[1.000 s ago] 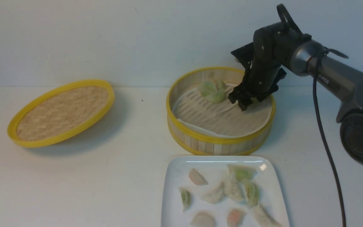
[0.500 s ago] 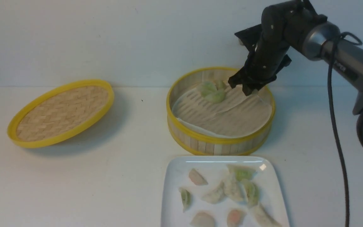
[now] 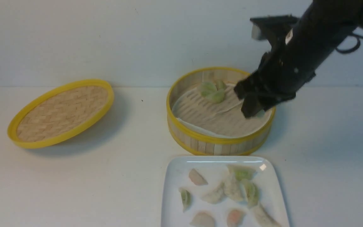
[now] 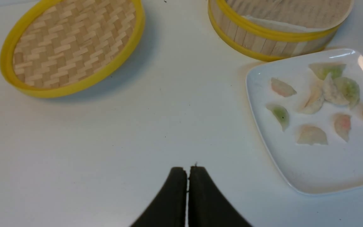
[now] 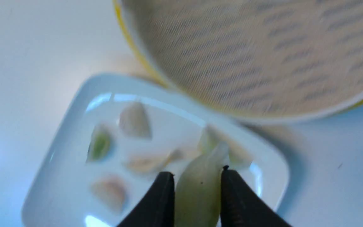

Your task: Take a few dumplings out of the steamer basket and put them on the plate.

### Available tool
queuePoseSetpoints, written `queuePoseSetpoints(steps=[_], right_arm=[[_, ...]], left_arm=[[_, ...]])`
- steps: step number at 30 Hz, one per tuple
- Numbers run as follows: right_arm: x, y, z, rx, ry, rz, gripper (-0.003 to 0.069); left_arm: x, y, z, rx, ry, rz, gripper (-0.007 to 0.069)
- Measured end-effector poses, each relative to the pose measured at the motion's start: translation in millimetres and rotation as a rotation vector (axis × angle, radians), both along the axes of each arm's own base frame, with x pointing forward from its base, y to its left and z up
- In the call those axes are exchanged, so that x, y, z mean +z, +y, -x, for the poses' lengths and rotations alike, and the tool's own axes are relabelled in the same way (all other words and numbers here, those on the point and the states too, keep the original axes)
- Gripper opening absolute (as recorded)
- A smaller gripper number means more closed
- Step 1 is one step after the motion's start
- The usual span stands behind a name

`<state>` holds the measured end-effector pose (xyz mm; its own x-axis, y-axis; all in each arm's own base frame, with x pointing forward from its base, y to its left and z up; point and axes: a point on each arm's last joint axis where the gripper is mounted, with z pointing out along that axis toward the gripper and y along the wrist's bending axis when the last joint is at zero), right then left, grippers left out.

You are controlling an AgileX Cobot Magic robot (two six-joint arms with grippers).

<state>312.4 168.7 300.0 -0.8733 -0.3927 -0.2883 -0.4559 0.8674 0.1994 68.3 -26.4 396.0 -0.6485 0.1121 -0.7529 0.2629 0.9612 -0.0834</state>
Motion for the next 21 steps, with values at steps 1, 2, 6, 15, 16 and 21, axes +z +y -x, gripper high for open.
queuePoseSetpoints(steps=[1,2,6,15,16,21], right_arm=[[-7.5,2.4,13.3,0.016,0.031,0.010,0.0171],[-15.6,4.5,25.8,0.028,0.063,0.019,0.0171],[-54.2,8.8,69.8,0.048,0.191,0.074,0.0171],[-117.3,10.3,87.1,0.055,0.158,0.142,0.0171],[-119.2,11.2,84.6,0.054,0.138,0.139,0.0175],[-129.3,15.1,72.9,0.050,0.055,0.133,0.0300]], left_arm=[[0.0,0.0,0.0,0.000,0.000,0.000,-0.0006],[0.0,0.0,0.0,0.000,0.000,0.000,-0.0006],[0.0,0.0,0.0,0.000,0.000,0.000,-0.0006],[0.0,0.0,0.0,0.000,0.000,0.000,-0.0006],[0.0,0.0,0.0,0.000,0.000,0.000,-0.0006],[0.0,0.0,0.0,0.000,0.000,0.000,-0.0006]])
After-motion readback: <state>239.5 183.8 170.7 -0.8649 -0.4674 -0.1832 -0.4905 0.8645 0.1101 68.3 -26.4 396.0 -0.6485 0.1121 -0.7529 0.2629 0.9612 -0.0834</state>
